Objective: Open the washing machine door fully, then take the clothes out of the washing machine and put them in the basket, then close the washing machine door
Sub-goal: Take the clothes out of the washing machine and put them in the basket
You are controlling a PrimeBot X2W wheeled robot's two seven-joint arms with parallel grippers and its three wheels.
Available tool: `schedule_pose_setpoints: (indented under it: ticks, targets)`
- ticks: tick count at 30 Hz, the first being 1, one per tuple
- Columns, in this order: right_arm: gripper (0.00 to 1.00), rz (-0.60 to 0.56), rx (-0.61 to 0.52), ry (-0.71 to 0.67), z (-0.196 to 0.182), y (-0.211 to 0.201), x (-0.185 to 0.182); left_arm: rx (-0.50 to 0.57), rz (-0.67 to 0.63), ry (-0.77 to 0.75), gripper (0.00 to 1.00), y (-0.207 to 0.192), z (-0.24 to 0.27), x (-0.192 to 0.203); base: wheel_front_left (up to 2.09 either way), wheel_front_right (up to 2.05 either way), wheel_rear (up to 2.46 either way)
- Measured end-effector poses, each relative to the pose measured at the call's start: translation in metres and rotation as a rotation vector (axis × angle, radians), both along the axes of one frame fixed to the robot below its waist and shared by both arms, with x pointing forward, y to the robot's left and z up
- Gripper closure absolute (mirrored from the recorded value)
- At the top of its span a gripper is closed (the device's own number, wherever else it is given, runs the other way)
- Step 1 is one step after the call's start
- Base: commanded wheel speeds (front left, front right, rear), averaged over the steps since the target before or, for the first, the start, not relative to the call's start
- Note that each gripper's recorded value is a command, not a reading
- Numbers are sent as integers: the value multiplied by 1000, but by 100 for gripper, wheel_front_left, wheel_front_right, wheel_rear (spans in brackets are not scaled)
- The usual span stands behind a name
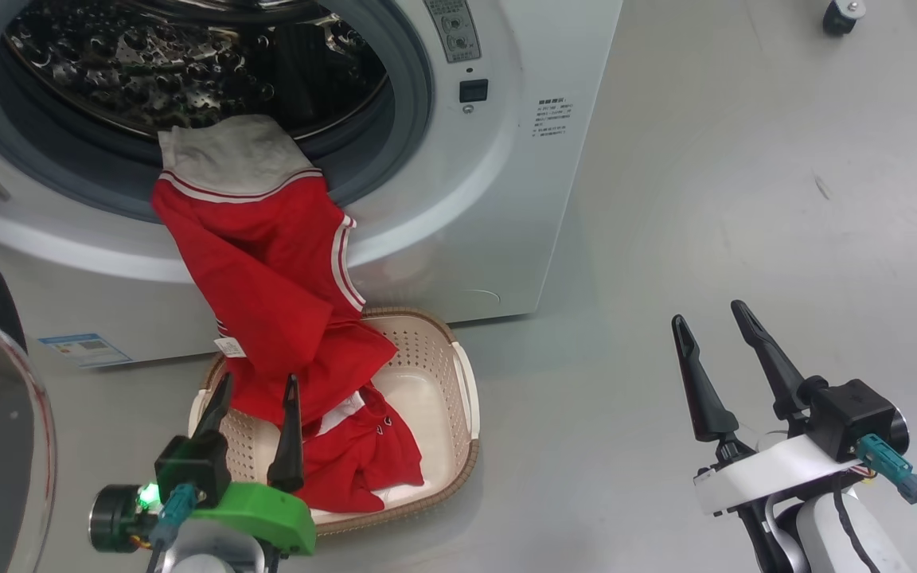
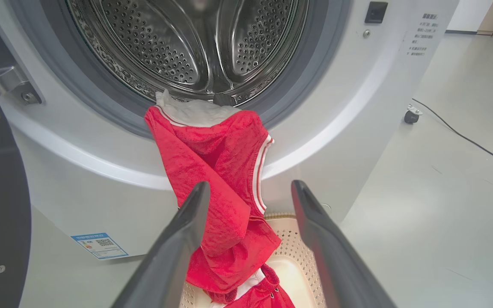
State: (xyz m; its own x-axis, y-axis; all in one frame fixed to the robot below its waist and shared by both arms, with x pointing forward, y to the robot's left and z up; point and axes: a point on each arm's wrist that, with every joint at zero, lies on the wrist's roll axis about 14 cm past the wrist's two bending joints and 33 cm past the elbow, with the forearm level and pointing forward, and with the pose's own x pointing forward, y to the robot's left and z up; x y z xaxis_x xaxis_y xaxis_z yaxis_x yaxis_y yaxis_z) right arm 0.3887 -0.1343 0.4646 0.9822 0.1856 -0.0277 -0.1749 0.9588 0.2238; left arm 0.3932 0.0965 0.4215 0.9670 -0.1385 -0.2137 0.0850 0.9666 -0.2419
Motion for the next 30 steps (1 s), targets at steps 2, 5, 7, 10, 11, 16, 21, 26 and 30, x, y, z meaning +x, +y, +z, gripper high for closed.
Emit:
schedule_pose_setpoints:
  ticks: [2, 5, 7, 10, 11, 16, 21, 26, 30]
  targets:
    - [0, -3, 0, 4, -1, -1, 0, -1, -10, 13, 0, -3, -3, 3, 0, 0, 0]
    - [0, -12, -2, 16, -6, -4, 1, -6, -26, 50, 0, -9, -12, 15, 0, 0, 0]
    - [0, -17, -4, 25, -9, -6, 3, -10, -33, 79, 0, -11, -20, 22, 0, 0, 0]
    - [0, -24, -10, 28, -12, -10, 9, -4, -39, 136, 0, -13, -36, 32, 0, 0, 0]
    - [0, -24, -11, 28, -12, -10, 11, 0, -39, 155, 0, -13, -41, 36, 0, 0, 0]
    - [0, -28, -17, 30, -17, -13, 23, 9, -15, 232, 0, -7, -65, 61, 0, 0, 0]
    - [0, -46, -13, 47, -25, -21, 31, 41, -1, 318, 0, -3, -95, 77, 0, 0, 0]
    - [0, -85, -10, 72, -35, -34, 37, 45, -9, 356, 0, -12, -113, 101, 0, 0, 0]
    - [0, -108, -17, 97, -45, -43, 39, 37, -4, 382, 0, -17, -127, 119, 0, 0, 0]
